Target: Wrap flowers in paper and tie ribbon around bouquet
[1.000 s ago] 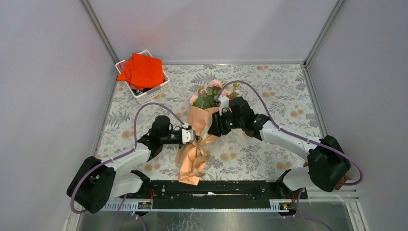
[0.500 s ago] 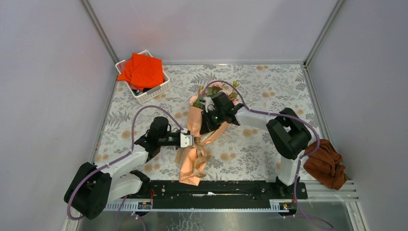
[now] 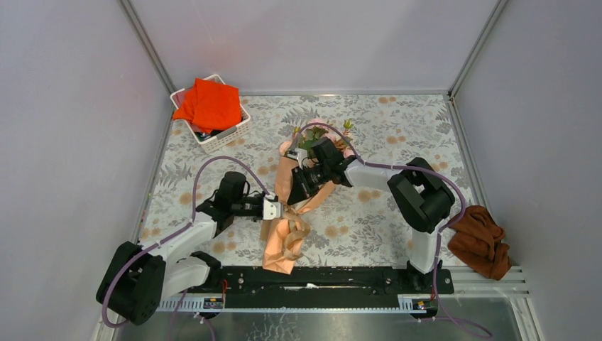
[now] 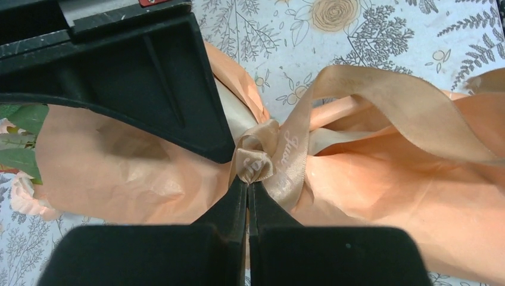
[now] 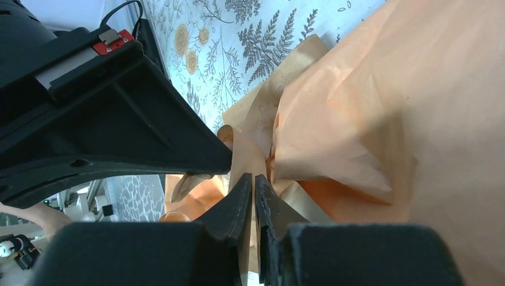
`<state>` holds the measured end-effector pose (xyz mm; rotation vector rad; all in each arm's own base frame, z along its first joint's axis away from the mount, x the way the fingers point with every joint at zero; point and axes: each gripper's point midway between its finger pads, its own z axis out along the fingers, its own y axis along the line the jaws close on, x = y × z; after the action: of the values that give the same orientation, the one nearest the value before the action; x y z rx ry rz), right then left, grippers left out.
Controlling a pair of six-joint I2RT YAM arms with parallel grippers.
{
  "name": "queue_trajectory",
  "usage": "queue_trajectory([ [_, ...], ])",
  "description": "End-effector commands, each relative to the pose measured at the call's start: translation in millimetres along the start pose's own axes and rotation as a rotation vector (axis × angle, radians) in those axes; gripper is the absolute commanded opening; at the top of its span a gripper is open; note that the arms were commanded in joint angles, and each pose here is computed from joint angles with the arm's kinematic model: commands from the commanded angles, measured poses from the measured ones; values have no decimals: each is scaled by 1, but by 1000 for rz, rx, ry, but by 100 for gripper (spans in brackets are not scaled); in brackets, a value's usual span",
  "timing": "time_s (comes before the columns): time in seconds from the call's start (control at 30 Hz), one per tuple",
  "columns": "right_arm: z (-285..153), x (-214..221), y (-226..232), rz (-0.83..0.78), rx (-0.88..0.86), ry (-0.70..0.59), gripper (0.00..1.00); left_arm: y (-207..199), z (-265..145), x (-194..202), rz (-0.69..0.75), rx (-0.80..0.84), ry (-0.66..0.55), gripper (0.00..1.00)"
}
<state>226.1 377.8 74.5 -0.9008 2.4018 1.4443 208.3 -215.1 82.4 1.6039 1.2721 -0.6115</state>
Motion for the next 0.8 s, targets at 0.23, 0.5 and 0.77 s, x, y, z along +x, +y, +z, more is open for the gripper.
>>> queue_trajectory([
  [0.23,-2,5,27,-48,-115,4,15,4,-8,2,30,3,19,0],
  [0.5,11,7,22,-27,-99,15,25,0,-9,2,57,20,12,0],
  [0.77,16,2,21,-6,-102,-1,43,0,-8,7,102,16,18,0],
])
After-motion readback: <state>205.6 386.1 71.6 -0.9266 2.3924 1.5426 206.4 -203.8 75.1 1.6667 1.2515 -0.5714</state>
